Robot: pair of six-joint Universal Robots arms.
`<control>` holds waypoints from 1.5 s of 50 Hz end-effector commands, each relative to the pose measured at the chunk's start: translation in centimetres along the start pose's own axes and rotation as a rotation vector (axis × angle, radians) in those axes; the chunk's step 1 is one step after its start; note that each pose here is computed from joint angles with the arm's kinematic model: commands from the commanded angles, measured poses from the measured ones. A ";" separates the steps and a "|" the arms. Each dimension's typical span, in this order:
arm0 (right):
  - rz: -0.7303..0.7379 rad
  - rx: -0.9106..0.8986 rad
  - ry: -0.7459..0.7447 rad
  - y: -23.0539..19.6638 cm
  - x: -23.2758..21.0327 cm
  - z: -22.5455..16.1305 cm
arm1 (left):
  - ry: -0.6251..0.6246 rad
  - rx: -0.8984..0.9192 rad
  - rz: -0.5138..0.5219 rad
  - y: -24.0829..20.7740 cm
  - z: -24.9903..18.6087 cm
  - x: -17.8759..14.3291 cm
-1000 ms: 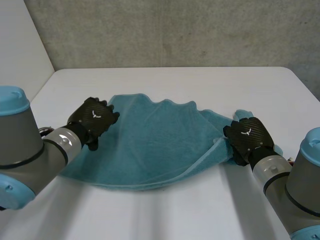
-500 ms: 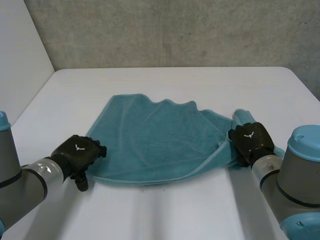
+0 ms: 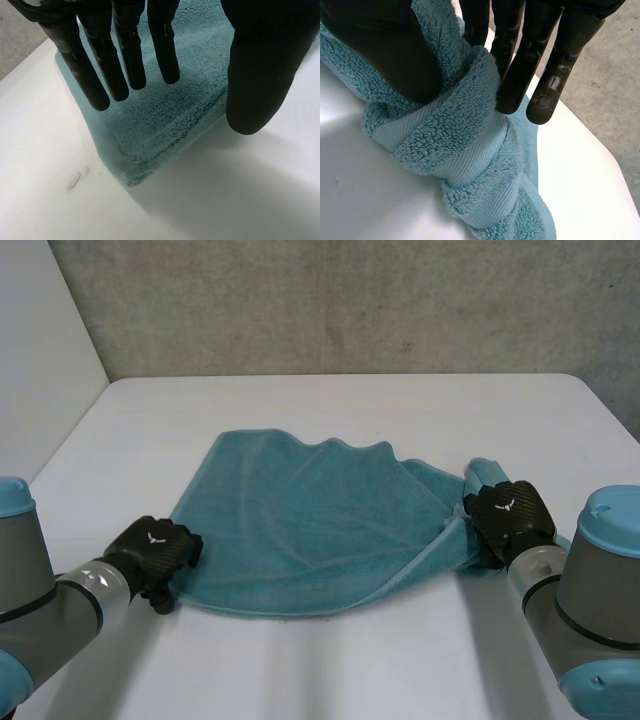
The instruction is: Fold the laundry
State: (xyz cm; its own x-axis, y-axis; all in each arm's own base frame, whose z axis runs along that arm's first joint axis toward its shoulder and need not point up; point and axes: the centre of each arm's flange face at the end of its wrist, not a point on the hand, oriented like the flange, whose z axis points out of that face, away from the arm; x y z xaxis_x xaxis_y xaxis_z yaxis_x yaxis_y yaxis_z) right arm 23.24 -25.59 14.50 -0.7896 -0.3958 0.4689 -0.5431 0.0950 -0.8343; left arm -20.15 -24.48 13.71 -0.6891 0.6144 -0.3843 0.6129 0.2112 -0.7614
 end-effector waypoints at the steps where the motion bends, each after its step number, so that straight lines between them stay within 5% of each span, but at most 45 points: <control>1: -0.001 -0.001 -0.005 0.0 -0.1 -0.1 | 0.005 -0.011 -0.004 0.2 -0.2 0.2; 24: 0.030 -0.007 -0.016 -0.3 -0.1 -0.3 | -0.104 0.073 0.023 0.2 1.5 -2.0; 32: 0.005 -0.322 -0.312 -0.2 -1.4 -5.1 | -0.268 0.192 0.039 -2.1 0.9 -6.1; 36: 0.048 -0.300 -0.396 -2.2 -0.9 -6.0 | -0.295 0.204 0.036 -2.4 0.7 -6.8; 47: 0.151 -0.109 -0.176 -5.3 6.1 -2.3 | -0.291 0.195 0.031 -2.0 0.6 -6.7; 53: 0.087 -0.057 -0.151 -6.3 7.3 -0.8 | -0.292 0.196 0.032 -2.1 0.6 -6.7; 61: -0.175 0.008 -0.250 -6.2 6.4 2.7 | -0.287 0.197 0.032 -2.1 0.4 -6.5; 75: -0.276 0.110 -0.489 -5.3 2.4 4.4 | -0.274 0.195 0.031 -2.1 0.5 -6.1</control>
State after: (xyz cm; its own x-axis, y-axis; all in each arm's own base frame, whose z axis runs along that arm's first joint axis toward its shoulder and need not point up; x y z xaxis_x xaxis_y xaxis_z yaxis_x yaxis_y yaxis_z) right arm 24.77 -31.10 20.27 -0.4405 -0.7255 0.5288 -0.6584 -0.1394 -0.7397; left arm -17.38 -29.09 17.52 -0.7656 0.3823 -0.5174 0.5691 0.0276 -0.8218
